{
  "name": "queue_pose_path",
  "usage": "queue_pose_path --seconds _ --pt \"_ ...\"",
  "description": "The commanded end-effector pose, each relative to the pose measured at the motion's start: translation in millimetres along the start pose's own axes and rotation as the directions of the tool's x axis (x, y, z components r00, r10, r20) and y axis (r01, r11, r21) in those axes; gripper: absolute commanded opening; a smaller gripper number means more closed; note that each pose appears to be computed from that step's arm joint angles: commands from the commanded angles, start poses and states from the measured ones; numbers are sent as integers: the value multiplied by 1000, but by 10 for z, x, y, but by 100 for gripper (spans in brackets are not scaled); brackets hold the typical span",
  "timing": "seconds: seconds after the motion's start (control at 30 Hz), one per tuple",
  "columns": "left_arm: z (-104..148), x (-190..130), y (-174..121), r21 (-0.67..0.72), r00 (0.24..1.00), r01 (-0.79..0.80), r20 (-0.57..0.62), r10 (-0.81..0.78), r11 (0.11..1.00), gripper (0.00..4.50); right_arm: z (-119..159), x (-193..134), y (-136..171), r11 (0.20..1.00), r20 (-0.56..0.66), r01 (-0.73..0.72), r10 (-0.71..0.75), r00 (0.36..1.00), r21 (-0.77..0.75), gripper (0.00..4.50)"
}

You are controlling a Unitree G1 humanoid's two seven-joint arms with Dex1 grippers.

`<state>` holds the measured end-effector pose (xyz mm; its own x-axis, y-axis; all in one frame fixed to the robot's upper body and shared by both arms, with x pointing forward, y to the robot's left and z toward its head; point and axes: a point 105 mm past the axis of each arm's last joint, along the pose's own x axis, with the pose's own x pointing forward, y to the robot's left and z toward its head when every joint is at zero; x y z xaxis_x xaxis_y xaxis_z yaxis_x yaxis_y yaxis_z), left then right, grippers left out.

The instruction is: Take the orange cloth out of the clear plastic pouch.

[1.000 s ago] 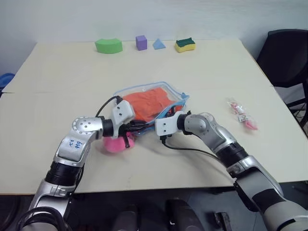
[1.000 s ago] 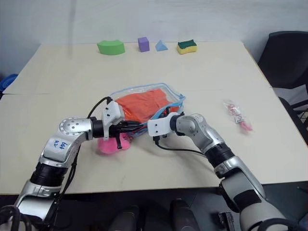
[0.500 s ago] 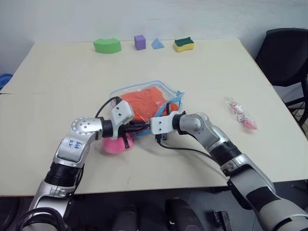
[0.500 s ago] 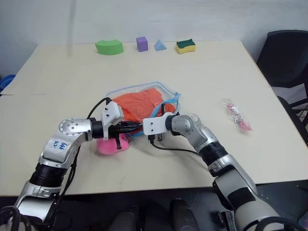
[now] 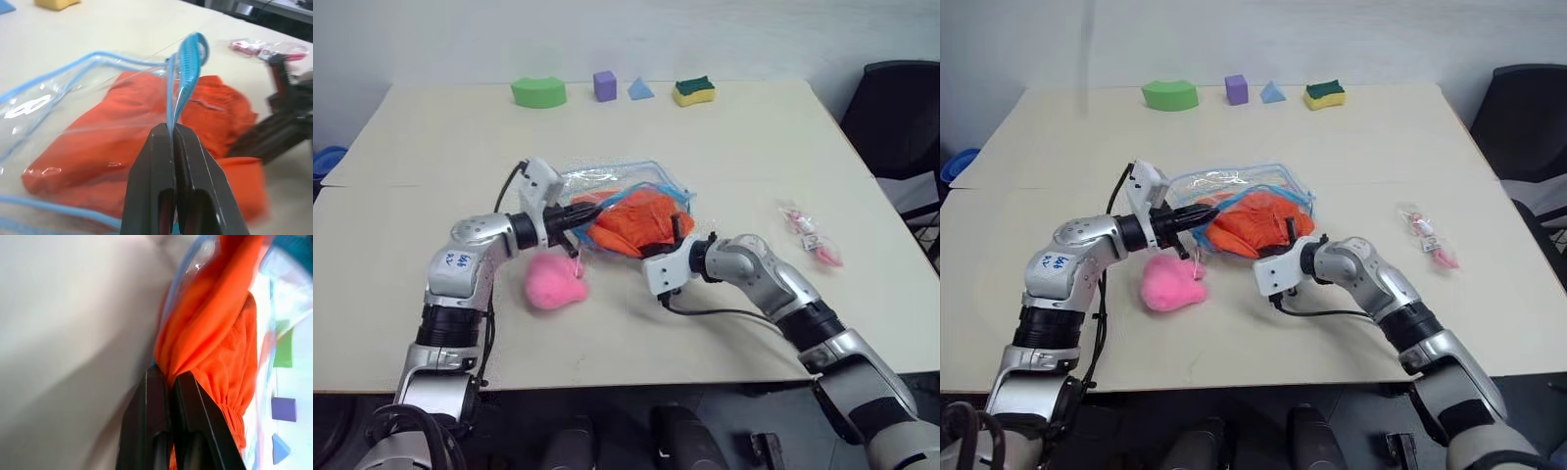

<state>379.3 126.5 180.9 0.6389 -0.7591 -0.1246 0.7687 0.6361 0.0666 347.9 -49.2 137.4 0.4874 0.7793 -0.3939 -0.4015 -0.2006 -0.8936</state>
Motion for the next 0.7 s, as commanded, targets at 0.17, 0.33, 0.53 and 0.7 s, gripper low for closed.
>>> queue_pose_path --seconds 0.17,0.33,0.53,0.7 --pt "-92 4 134 172 994 -82 -51 92 982 0 195 -442 -60 999 79 26 -23 997 -29 3" --pt "-200 -117 91 276 993 -24 -108 56 961 0 -51 -960 325 992 -35 -123 122 992 -22 3" --pt "-402 -557 -63 411 965 146 -261 -38 900 0 -483 -1599 509 989 -279 -70 104 955 129 3" --pt "-534 -919 -125 450 925 247 -373 -70 859 0 -797 -1879 507 957 -455 141 -12 891 252 3"
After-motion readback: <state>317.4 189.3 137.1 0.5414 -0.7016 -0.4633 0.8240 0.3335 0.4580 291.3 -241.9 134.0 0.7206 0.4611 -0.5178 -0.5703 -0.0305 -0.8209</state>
